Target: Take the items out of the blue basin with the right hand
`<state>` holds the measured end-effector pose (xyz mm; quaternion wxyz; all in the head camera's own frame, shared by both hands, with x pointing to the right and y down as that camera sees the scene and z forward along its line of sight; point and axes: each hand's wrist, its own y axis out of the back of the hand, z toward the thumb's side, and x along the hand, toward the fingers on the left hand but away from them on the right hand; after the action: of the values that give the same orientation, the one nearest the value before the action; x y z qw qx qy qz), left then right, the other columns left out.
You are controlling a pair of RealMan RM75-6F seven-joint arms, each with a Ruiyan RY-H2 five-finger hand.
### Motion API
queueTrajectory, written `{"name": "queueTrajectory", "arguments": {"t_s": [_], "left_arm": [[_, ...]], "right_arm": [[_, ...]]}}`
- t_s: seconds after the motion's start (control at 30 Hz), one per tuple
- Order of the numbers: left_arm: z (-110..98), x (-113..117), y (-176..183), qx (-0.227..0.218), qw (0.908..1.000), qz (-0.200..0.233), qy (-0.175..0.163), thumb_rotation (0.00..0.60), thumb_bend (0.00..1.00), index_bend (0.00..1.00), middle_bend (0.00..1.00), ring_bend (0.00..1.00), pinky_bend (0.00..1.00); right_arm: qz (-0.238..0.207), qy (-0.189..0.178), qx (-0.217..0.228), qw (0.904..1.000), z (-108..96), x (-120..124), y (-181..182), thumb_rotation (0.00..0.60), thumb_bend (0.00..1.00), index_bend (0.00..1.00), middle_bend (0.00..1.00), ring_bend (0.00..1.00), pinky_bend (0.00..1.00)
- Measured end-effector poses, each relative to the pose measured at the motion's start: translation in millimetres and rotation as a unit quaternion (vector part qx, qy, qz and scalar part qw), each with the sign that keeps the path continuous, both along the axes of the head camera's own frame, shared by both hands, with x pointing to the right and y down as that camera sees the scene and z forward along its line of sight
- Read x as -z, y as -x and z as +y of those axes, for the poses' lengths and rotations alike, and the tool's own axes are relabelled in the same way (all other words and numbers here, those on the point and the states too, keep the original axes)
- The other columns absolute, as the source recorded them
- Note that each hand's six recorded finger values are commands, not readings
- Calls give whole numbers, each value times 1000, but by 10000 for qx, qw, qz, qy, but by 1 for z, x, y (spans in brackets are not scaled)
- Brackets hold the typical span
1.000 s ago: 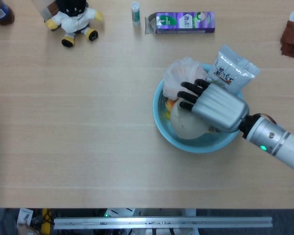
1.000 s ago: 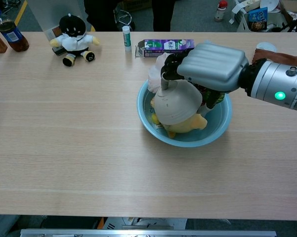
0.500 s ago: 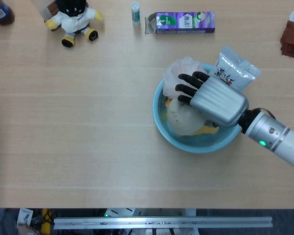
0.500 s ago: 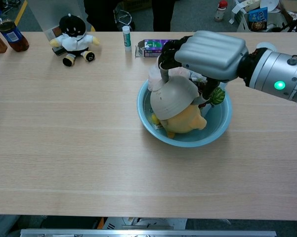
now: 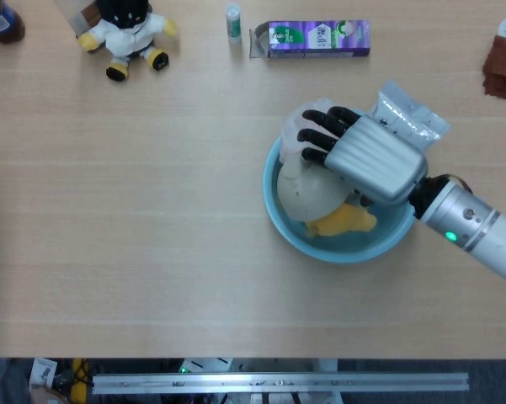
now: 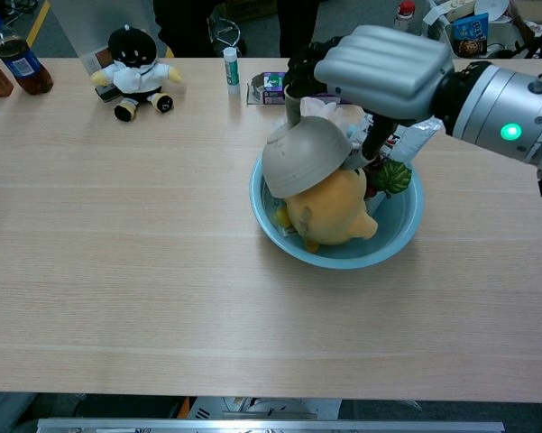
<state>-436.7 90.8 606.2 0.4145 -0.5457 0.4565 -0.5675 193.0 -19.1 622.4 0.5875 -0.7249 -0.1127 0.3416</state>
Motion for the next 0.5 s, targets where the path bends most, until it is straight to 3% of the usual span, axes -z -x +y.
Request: {"name": "queueTrajectory", "arguments": {"t_s": [0.5], "left_arm": [[-3, 1, -1, -25, 10000, 1, -19, 600, 358, 300, 273, 260, 247]], "right_arm": [[-356, -499, -569, 9965, -41, 32, -5, 600, 24, 461, 290, 120, 238]]}}
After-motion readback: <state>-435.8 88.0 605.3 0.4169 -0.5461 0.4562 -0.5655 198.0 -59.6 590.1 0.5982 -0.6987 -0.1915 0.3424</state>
